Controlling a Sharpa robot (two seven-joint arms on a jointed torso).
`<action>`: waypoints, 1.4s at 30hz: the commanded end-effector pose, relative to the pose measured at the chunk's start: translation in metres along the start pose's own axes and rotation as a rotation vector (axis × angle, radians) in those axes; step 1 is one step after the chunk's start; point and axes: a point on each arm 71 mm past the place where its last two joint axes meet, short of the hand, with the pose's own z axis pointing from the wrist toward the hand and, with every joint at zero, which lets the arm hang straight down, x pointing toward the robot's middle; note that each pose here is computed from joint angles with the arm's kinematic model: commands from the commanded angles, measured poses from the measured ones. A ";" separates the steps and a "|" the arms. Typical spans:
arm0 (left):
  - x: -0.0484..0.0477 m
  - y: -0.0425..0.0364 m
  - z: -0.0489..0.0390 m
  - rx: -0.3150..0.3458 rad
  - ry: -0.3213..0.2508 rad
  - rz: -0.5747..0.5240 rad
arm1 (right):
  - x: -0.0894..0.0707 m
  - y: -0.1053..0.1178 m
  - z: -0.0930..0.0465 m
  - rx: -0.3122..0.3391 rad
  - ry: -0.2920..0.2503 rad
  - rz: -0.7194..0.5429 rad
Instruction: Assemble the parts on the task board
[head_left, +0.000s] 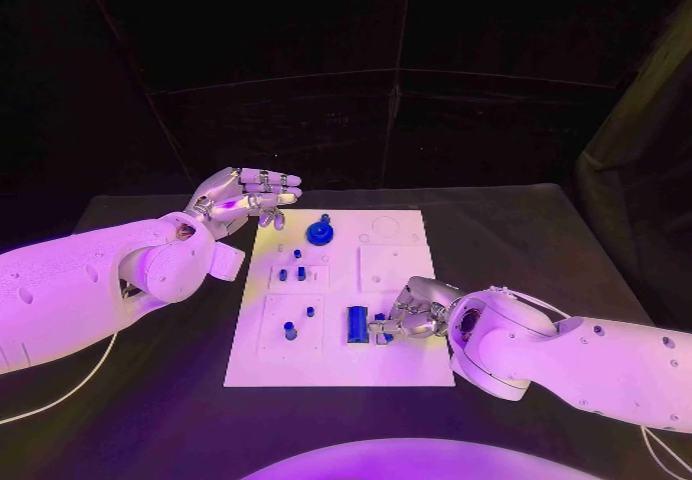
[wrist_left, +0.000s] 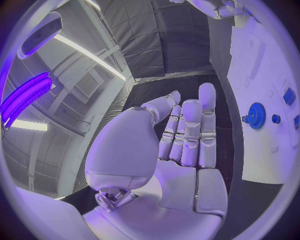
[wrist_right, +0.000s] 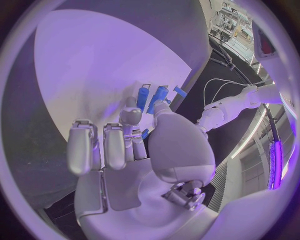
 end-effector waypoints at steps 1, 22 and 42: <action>0.0008 -0.0014 0.0002 0.005 0.007 -0.006 | -0.002 0.002 -0.002 -0.017 -0.020 -0.021; -0.0002 -0.0013 -0.0001 0.004 0.004 -0.005 | 0.002 0.005 -0.012 -0.041 0.028 -0.027; -0.0089 -0.0005 0.0036 0.022 -0.052 -0.045 | -0.073 -0.029 0.001 -0.327 -0.091 0.469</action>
